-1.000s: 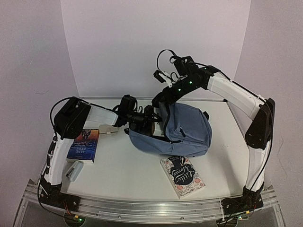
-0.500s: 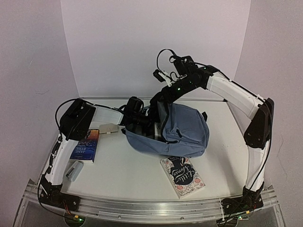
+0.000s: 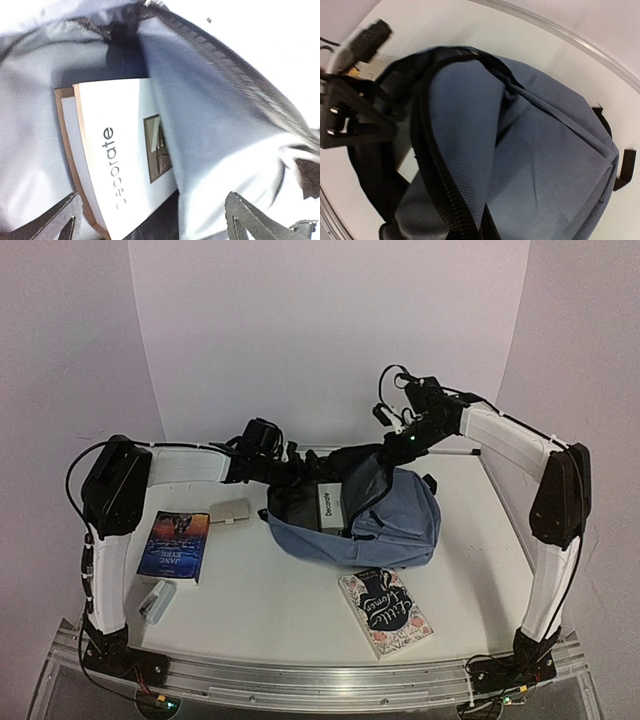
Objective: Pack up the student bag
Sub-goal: Place the stationery in the student bag.
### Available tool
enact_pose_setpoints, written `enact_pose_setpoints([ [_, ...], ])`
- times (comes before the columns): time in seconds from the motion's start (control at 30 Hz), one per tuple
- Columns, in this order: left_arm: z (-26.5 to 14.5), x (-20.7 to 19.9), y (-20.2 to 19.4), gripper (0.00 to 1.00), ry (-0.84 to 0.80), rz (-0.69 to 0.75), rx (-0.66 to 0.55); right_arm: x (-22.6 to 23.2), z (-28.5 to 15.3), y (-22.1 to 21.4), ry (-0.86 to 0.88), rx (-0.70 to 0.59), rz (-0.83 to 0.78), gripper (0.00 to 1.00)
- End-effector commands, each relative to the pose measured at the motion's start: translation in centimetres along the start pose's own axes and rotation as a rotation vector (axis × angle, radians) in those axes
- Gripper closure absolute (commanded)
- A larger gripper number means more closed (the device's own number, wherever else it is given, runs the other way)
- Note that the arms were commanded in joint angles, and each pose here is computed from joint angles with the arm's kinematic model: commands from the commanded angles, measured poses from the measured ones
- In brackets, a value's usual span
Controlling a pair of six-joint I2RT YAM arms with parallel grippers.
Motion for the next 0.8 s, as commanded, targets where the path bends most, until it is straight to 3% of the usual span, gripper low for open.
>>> enact_pose_setpoints([
  [0.0,-2.3,-0.7,1.2,0.00,0.003,0.042,-0.058,-5.4,1.4,-0.9,-0.145,0.019,0.051,1.00],
  [0.23,-4.4,-0.8,1.2,0.02,0.014,0.068,-0.111,-12.6,6.9,-2.7,-0.267,0.110,0.100,0.96],
  [0.43,-5.4,-0.5,0.0,0.01,0.027,0.089,-0.098,-14.0,9.5,-4.1,-0.302,0.155,0.119,0.68],
  [0.57,-6.6,-1.2,-1.1,0.00,-0.007,0.135,-0.098,-13.8,7.3,-2.7,-0.335,0.110,0.112,0.41],
  [0.77,-8.1,-2.6,-3.9,0.00,-0.032,0.252,-0.064,-12.1,2.1,0.5,-0.335,-0.002,0.100,0.14],
])
Point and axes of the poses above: each gripper's point midway between its finger pads, its own z axis out along the fingers, its own x axis along the line the jaws close on, y = z × x, the point moved 2 cm from there along -z, back along the fingers, and after that the axes turned 8 degrees about z, right-handed, at the moved point
